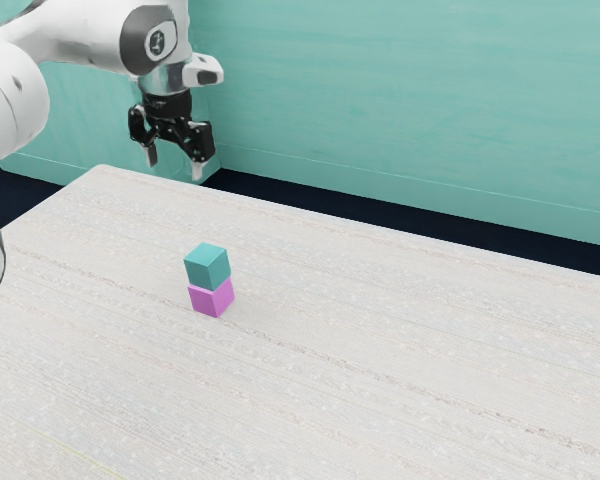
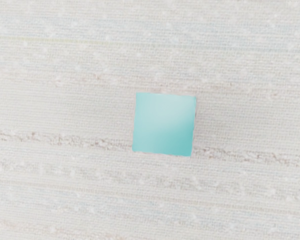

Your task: Pick up the blue block with one arm, and put the blue block on the table with one arm

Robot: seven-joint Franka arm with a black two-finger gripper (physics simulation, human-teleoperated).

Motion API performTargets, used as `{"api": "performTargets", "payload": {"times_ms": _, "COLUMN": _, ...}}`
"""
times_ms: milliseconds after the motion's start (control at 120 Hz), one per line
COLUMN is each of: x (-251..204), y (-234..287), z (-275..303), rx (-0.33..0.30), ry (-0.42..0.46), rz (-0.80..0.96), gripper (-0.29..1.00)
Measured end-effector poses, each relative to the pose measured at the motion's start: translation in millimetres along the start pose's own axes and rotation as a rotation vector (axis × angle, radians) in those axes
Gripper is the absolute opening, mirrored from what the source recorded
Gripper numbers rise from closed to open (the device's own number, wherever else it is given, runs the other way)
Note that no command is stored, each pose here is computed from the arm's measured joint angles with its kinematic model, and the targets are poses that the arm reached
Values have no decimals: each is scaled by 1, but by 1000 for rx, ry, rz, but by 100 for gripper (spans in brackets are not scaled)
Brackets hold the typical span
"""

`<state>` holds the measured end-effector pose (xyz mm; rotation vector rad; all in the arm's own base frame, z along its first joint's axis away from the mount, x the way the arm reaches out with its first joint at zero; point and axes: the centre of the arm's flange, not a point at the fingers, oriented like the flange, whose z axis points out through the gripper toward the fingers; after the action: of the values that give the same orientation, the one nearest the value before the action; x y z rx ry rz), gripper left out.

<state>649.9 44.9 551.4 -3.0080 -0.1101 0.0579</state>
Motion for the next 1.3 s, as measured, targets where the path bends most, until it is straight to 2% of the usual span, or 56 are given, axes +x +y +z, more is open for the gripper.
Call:
{"api": "performTargets", "payload": {"times_ms": 67, "x": 35, "y": 6, "z": 35, "rx": -9, "ry": 20, "rz": -44, "gripper": 70}}
{"api": "performTargets", "payload": {"times_ms": 192, "x": 79, "y": 12, "z": 74, "rx": -103, "ry": 59, "rz": -64, "gripper": 70}}
{"api": "performTargets", "payload": {"times_ms": 350, "x": 106, "y": 22, "z": 125, "rx": -119, "ry": 65, "rz": -94, "gripper": 70}}
{"api": "performTargets", "payload": {"times_ms": 517, "x": 77, "y": 0, "z": 160, "rx": -133, "ry": 23, "rz": -122, "gripper": 70}}
{"api": "performTargets", "payload": {"times_ms": 742, "x": 42, "y": -3, "z": 159, "rx": -168, "ry": 40, "rz": 18, "gripper": 70}}
{"api": "performTargets", "payload": {"times_ms": 950, "x": 39, "y": -5, "z": 169, "rx": -177, "ry": 41, "rz": 179, "gripper": 70}}
{"api": "performTargets", "payload": {"times_ms": 1075, "x": 42, "y": -13, "z": 193, "rx": -196, "ry": 26, "rz": 220, "gripper": 70}}
{"api": "performTargets", "payload": {"times_ms": 1300, "x": 44, "y": -15, "z": 198, "rx": -206, "ry": 47, "rz": 304, "gripper": 70}}
